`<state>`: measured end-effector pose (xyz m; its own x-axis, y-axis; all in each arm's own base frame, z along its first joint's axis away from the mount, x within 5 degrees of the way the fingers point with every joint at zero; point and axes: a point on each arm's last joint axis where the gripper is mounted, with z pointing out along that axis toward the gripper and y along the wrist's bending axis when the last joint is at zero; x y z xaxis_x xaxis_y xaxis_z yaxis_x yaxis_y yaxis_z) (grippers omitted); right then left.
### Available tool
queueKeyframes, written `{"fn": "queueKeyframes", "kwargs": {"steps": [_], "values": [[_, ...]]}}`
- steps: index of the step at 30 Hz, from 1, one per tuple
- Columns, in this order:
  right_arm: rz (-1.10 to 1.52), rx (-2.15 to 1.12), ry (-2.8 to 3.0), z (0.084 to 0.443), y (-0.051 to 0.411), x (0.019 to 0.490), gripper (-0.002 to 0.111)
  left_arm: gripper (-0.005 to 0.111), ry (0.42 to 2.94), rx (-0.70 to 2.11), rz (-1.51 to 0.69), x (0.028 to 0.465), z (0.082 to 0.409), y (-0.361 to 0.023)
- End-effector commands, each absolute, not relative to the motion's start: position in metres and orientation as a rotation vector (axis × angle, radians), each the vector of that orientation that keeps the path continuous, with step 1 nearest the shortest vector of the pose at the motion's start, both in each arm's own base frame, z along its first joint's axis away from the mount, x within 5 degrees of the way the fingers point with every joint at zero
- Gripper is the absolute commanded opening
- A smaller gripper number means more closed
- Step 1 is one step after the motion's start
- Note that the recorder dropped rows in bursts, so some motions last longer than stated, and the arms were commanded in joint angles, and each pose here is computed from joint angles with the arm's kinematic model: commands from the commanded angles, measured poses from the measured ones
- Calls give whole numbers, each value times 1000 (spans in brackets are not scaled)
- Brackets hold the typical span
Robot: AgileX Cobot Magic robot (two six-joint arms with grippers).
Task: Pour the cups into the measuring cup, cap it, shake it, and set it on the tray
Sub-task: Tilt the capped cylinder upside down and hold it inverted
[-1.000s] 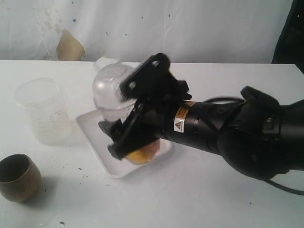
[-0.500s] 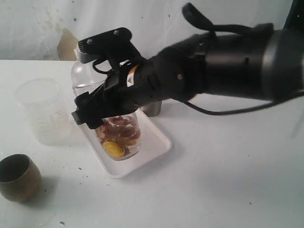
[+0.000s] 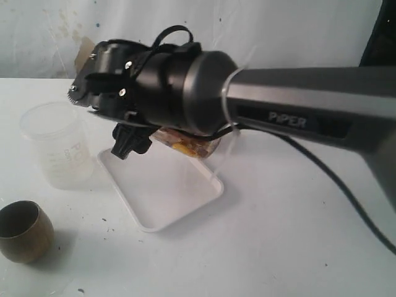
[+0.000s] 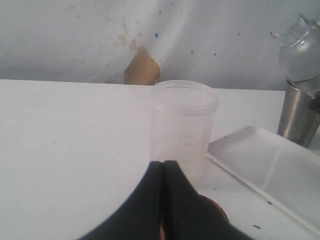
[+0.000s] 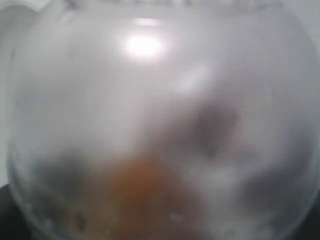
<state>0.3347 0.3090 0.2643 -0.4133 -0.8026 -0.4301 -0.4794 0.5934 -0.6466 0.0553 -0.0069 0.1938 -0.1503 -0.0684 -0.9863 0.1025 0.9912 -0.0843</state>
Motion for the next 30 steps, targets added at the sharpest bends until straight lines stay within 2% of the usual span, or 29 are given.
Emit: {"fn": "queueKeyframes", "kwargs": {"steps": [1,14,30], "values": [[-747,-1066,1880,274,328,337,0,0,1717,31,-148,55,192,-7],[-1233,-1241,1442,256,370,342,0,0,1717,31,-148,55,192,-7],[-1479,-1315,1143,256,388,350,0,0,1717,33,-147,55,192,-7]]}}
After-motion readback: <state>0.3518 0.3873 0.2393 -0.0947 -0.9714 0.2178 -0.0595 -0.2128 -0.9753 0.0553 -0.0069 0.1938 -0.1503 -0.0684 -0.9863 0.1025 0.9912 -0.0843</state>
